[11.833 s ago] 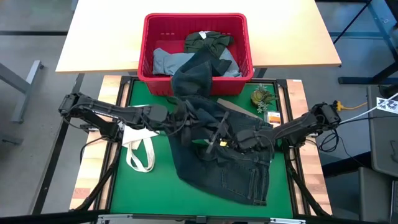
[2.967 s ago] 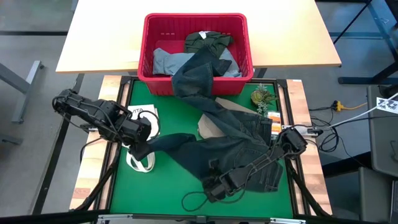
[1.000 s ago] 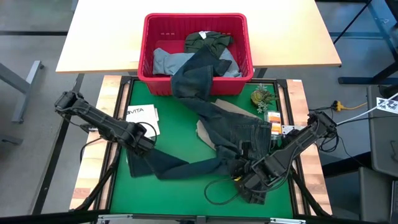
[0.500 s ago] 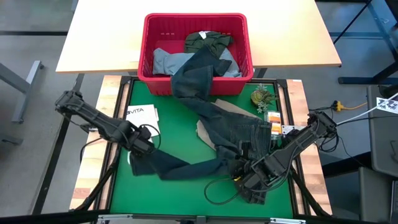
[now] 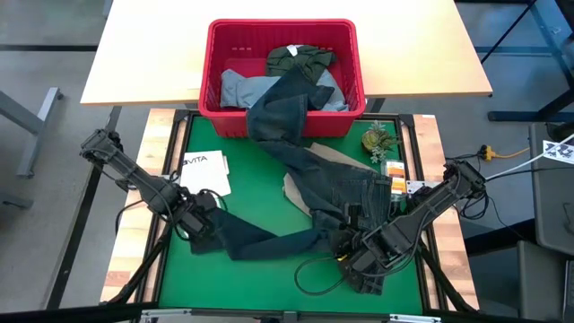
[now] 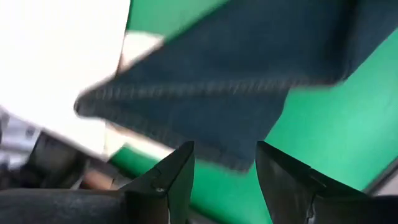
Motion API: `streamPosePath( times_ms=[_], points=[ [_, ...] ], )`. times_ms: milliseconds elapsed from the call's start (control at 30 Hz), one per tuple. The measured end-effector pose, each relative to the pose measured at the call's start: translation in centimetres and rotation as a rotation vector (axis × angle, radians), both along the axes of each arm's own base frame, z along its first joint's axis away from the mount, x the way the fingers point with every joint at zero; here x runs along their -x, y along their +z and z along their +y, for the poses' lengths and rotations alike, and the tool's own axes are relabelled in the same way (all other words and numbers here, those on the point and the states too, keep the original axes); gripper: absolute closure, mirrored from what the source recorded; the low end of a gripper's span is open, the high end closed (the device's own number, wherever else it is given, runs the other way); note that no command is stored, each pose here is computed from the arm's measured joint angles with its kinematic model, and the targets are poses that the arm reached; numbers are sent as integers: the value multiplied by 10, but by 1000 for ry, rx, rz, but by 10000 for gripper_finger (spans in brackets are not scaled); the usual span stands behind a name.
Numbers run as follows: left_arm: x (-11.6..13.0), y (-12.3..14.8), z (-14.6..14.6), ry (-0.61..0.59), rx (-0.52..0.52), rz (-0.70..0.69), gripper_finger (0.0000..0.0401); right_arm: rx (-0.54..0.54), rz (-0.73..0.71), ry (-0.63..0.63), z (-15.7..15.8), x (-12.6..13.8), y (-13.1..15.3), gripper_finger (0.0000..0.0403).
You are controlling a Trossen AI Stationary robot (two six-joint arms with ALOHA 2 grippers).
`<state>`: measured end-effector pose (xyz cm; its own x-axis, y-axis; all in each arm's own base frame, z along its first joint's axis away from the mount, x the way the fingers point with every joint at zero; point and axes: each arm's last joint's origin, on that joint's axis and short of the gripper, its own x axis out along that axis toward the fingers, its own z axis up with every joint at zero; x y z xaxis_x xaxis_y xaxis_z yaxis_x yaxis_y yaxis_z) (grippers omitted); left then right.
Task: Fold Laundry from Bin
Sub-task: Fold the dark blue jeans
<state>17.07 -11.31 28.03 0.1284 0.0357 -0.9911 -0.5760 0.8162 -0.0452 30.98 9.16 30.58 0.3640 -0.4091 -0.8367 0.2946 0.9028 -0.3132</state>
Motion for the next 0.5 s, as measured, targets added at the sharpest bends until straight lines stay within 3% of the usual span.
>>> streamPosePath(
  times_ms=[233, 500],
  points=[
    [-22, -6, -25, -111, -3, -348, 238, 0, 0, 0, 0, 0, 0, 393],
    [-31, -56, -52, -58, 99, -390, 238, 0, 0, 0, 0, 0, 0, 393]
  ],
)
